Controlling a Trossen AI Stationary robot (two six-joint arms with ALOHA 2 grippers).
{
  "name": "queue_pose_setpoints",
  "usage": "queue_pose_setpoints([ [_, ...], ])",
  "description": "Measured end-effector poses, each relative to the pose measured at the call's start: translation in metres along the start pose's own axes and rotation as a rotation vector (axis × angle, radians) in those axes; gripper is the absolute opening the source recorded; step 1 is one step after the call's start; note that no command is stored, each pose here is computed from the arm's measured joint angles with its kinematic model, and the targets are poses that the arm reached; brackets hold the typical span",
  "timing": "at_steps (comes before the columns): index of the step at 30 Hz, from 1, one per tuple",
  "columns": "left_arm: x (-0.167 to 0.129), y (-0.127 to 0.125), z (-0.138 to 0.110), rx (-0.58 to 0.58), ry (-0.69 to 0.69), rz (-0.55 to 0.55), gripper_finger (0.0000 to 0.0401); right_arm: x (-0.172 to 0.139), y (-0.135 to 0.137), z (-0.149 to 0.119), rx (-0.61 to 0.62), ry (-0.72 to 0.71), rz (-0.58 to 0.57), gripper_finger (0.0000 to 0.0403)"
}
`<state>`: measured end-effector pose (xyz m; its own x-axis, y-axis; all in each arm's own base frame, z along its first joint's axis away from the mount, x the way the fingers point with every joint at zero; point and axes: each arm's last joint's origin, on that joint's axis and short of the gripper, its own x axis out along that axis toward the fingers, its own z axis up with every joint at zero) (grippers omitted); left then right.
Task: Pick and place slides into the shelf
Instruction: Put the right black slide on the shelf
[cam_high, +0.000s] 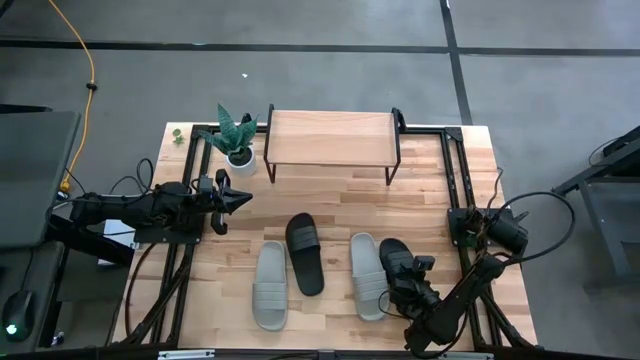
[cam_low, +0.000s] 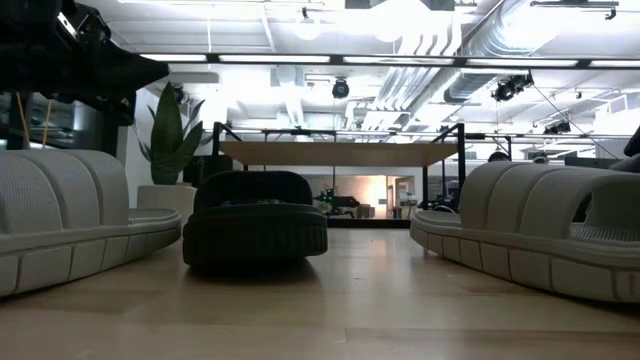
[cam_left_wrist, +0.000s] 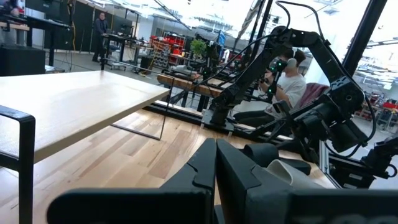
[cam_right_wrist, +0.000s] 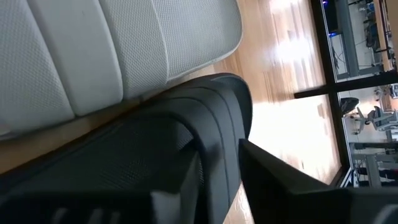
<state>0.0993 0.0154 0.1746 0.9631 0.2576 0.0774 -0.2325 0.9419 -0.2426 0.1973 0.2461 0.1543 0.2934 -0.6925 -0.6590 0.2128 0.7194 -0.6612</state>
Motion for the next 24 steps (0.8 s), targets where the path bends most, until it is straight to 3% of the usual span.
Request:
queue_pose_setpoints([
  [7,0.000,0.000,0.000,0.000,0.000,0.000,0.0001,0.000,0.000,0.000,0.002,0.006,0.004,0.0007],
  [24,0.000,0.000,0.000,0.000,0.000,0.000,0.0001,0.004,-0.012,0.002,-0.027,0.036,-0.088,0.0001],
])
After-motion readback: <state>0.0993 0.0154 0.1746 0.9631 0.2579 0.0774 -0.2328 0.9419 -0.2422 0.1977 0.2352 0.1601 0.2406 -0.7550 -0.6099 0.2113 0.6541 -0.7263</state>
